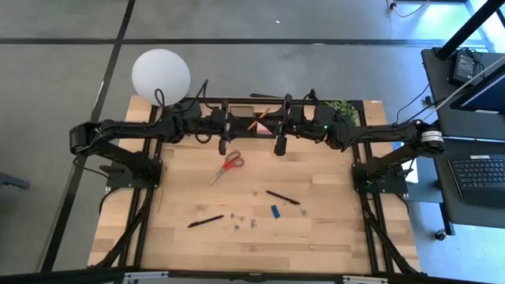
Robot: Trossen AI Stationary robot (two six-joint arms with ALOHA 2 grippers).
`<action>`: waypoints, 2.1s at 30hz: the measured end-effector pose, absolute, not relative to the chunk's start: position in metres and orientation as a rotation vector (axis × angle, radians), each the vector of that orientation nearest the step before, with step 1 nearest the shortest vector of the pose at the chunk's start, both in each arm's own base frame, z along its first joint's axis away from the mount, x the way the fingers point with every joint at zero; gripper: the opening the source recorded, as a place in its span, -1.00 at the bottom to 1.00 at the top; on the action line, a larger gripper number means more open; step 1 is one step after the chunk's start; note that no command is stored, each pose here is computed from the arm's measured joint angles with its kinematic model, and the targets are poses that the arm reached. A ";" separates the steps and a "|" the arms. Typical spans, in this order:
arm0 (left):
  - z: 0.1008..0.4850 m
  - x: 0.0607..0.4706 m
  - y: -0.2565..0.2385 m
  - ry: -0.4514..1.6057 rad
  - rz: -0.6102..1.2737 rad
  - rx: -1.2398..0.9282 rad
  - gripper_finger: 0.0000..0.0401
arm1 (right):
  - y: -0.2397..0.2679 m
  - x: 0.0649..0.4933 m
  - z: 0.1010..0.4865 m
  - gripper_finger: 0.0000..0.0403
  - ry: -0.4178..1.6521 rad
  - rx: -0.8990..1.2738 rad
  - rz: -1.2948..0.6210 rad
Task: Pick and place office supplies into organizer
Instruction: Put the orange pencil into the black desk organizer
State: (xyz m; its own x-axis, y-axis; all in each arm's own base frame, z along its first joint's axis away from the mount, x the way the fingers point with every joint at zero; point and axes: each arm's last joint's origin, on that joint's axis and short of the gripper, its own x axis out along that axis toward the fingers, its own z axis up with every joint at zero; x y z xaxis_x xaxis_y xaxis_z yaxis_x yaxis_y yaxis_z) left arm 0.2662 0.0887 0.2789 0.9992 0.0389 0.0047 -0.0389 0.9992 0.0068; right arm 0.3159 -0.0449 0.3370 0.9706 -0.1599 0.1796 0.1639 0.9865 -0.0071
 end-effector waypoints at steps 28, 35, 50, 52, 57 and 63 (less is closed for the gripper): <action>0.324 0.176 0.060 0.103 0.181 -0.018 -0.28 | -0.146 0.370 0.273 -0.86 0.059 -0.053 -0.361; 0.318 0.175 0.060 0.149 0.184 -0.078 -0.28 | -0.171 0.409 0.253 -0.85 0.210 -0.124 -0.361; 0.315 0.175 0.060 0.179 0.185 -0.099 -0.28 | -0.197 0.411 0.212 -0.85 0.452 -0.080 -0.381; 0.315 0.175 0.060 0.179 0.185 -0.098 -0.29 | -0.198 0.410 0.212 -0.85 0.450 -0.061 -0.380; 0.315 0.175 0.060 0.179 0.185 -0.097 -0.28 | -0.203 0.407 0.211 -0.85 0.457 -0.021 -0.397; 0.315 0.175 0.060 0.179 0.185 -0.098 -0.29 | -0.207 0.405 0.207 -0.85 0.472 0.018 -0.412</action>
